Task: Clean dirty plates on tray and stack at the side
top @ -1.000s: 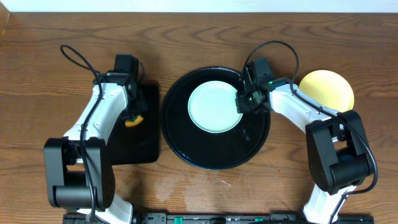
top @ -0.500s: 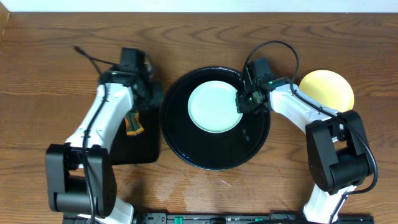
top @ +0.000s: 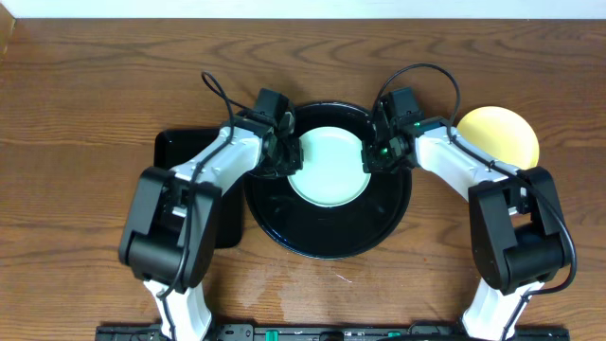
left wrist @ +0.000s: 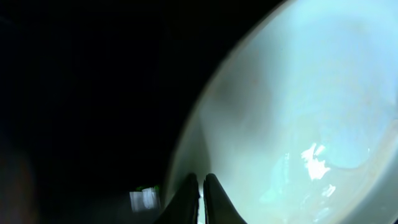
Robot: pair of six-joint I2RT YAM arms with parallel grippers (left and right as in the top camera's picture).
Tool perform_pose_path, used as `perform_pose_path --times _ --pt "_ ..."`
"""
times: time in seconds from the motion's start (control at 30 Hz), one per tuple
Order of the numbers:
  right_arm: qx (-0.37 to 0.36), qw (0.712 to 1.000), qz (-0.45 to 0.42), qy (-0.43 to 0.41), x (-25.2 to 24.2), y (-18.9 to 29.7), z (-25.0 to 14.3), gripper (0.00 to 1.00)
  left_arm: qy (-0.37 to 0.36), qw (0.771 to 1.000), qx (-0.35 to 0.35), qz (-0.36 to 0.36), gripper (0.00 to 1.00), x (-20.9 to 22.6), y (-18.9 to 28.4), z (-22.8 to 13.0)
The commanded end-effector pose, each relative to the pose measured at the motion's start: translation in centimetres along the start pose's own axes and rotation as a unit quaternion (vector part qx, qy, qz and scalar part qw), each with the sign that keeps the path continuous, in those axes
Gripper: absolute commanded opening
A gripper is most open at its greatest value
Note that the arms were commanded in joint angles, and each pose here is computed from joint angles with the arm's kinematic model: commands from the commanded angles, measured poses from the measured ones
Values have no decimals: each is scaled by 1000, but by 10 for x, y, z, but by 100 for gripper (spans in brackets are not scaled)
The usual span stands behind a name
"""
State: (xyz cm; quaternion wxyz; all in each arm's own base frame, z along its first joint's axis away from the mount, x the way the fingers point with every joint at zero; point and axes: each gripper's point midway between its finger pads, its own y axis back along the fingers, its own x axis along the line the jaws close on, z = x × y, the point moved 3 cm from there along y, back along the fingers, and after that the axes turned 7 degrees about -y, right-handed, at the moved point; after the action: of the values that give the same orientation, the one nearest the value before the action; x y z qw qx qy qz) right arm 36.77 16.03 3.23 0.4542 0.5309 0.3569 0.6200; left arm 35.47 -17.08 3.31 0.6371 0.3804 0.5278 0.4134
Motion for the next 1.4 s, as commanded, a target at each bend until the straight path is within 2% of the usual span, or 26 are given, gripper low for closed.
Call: perform_pose_path --times 0.0,0.13,0.17,0.2,0.33,0.43,0.63,0.7,0.77,0.8,1.0,1.13,1.27,1.37 --pt "41 999 31 -7 -8 -11 -15 1 22 999 24 14 8 12 -17 -10" --pt "52 990 122 37 12 -5 -16 1 25 999 37 18 8 16 -30 -14" --pt "56 984 163 54 22 -2 -18 3 25 999 40 18 8 18 -34 -15" --pt "61 976 199 64 32 2 -20 8 26 999 43 18 8 19 -36 -16" --pt "68 962 251 79 45 9 -23 14 25 999 41 13 8 17 -37 -15" --pt "66 953 283 85 54 14 -23 24 25 999 41 13 8 17 -37 -15" --pt "55 933 340 107 69 23 -19 23 25 999 41 13 8 17 -37 -15" --pt "53 933 340 108 69 23 -18 24 25 999 41 13 8 17 -37 -15" --pt "54 938 328 98 66 21 -18 6 25 999 41 13 7 17 -37 -15" --pt "55 943 318 89 64 19 -17 1 25 999 41 13 8 17 -37 -15" --pt "39 971 229 57 44 9 -9 1 25 999 41 7 7 15 -36 -15" --pt "5 986 152 61 29 20 0 1 27 999 34 -20 8 4 -18 -8" --pt "-51 992 84 74 23 49 13 1 25 998 -7 -60 23 -11 27 10" --pt "-96 990 55 86 25 75 21 1 8 996 -52 -68 30 -15 68 18"
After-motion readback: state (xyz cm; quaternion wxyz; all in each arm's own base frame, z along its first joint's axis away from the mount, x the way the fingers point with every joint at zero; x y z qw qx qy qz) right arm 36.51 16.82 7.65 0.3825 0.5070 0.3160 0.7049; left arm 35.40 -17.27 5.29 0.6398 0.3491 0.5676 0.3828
